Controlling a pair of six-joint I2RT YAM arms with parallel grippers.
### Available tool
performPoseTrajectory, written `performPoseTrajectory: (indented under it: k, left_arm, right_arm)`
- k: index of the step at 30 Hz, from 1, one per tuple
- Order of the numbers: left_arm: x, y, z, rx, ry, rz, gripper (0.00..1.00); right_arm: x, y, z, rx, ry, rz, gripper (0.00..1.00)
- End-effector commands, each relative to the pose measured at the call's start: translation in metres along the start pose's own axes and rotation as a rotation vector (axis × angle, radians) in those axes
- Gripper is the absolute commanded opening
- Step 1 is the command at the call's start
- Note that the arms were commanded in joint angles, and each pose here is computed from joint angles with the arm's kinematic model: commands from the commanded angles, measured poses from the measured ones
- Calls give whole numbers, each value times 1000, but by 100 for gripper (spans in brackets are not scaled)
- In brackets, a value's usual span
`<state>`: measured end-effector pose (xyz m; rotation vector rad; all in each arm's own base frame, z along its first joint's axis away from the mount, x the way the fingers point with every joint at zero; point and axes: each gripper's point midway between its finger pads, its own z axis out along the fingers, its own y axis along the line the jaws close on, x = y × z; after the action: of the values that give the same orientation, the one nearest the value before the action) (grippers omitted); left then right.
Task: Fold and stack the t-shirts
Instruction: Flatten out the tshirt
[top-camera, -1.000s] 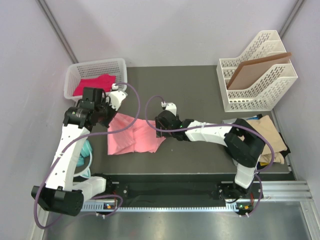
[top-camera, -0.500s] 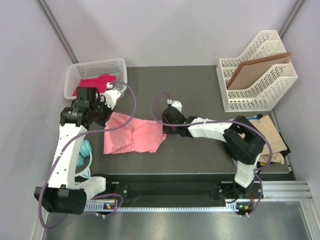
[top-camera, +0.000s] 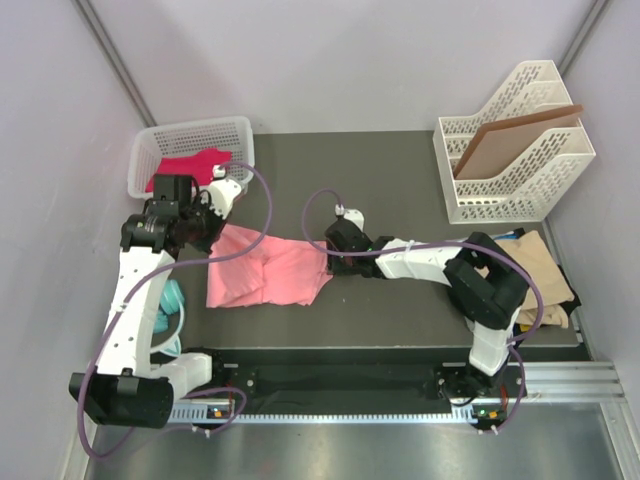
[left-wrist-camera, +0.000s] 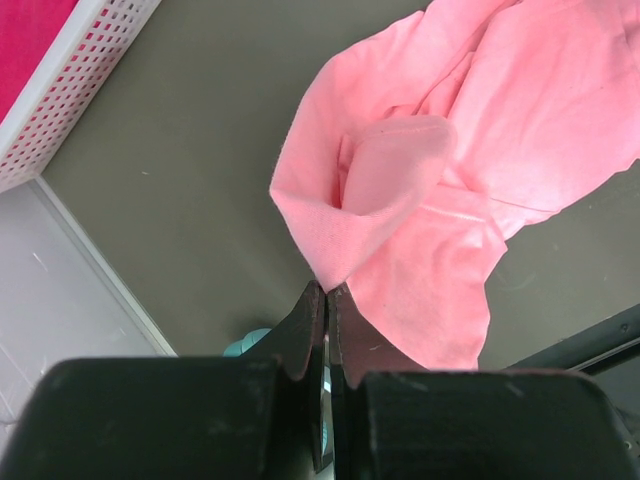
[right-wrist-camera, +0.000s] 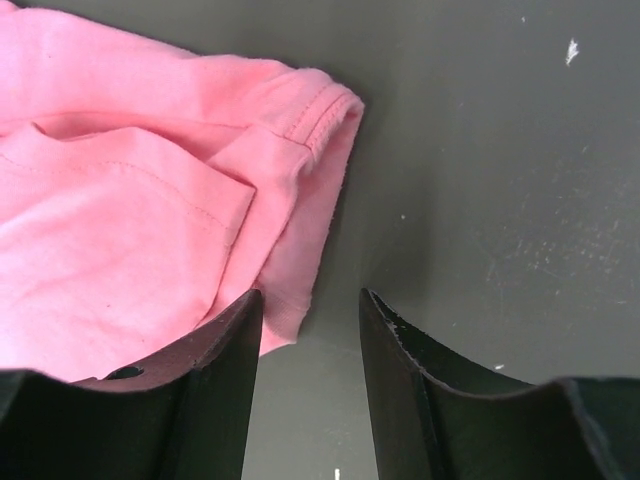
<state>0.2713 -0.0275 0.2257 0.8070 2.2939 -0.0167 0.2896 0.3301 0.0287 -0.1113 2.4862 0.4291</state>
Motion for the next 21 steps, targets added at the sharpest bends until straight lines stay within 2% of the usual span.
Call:
performPoseTrajectory:
  k: [1, 9, 11, 12, 13, 16, 20, 21]
  left_arm:
    - [-15, 6, -1, -17, -70, 6, 0]
    - [-17, 7, 0, -21, -82, -1, 0]
    - [-17, 7, 0, -21, -80, -6, 0]
    - [-17, 7, 1, -20, -81, -6, 0]
    - [-16, 7, 1, -22, -82, -8, 0]
    - [-17, 6, 0, -22, -89, -10, 0]
    - [-22, 9, -3, -34, -108, -18, 0]
    - [-23, 9, -3, -33, -113, -20, 0]
  right_arm:
    - [-9, 24, 5, -62, -16, 27, 44]
    - [-2, 37, 12, -100, 12, 45, 42]
    - [1, 38, 14, -98, 20, 47, 36]
    - [1, 38, 14, -97, 20, 47, 30]
    - [3, 36, 14, -90, 26, 52, 18]
    - [5, 30, 11, -61, 34, 52, 0]
    - [-6, 22, -8, -27, 6, 30, 0]
    - [-20, 22, -20, -24, -39, 29, 0]
